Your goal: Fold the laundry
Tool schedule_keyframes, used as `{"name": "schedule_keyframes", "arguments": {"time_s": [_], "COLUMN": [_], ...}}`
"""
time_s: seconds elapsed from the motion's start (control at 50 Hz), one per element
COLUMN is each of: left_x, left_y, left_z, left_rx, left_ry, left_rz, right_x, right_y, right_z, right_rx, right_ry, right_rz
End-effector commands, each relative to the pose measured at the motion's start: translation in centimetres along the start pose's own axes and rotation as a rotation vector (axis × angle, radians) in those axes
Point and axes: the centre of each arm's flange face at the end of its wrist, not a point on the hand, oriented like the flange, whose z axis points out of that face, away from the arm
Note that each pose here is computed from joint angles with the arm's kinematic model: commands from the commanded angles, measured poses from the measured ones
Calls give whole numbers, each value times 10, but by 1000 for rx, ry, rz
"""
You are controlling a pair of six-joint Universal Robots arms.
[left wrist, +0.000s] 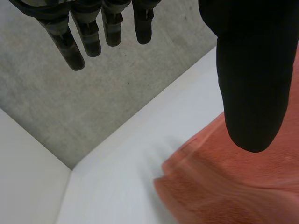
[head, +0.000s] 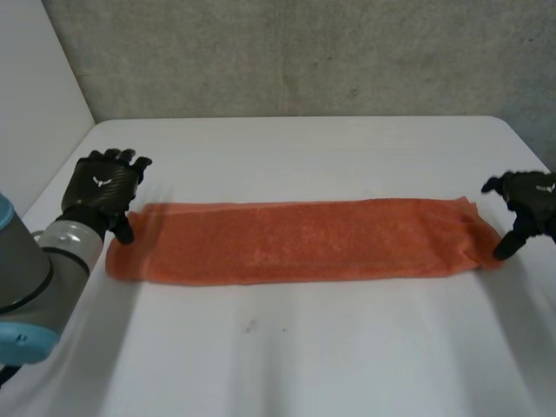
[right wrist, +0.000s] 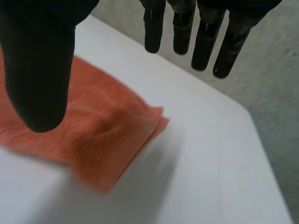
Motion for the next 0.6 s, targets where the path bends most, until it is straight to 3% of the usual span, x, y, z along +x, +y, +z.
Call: {"name": "schedule_keyframes", "arguments": {"time_s": [0.02,0.18,0.6], "left_x": [1,1,6], "left_y": [2,5,11], "left_z": [-8,-9,-13], "left_rx": [-15,-23,-44], "left_ry": [1,-1,18], "left_rz": [-162,-177,-179], "right_x": [0,2,12], "right_y": [16,44,60], "right_z": [-1,19,41], "right_rx": [-21,-34,-19], "right_ry": [-64,-53,-15], "right_rz": [31,25,-82]}}
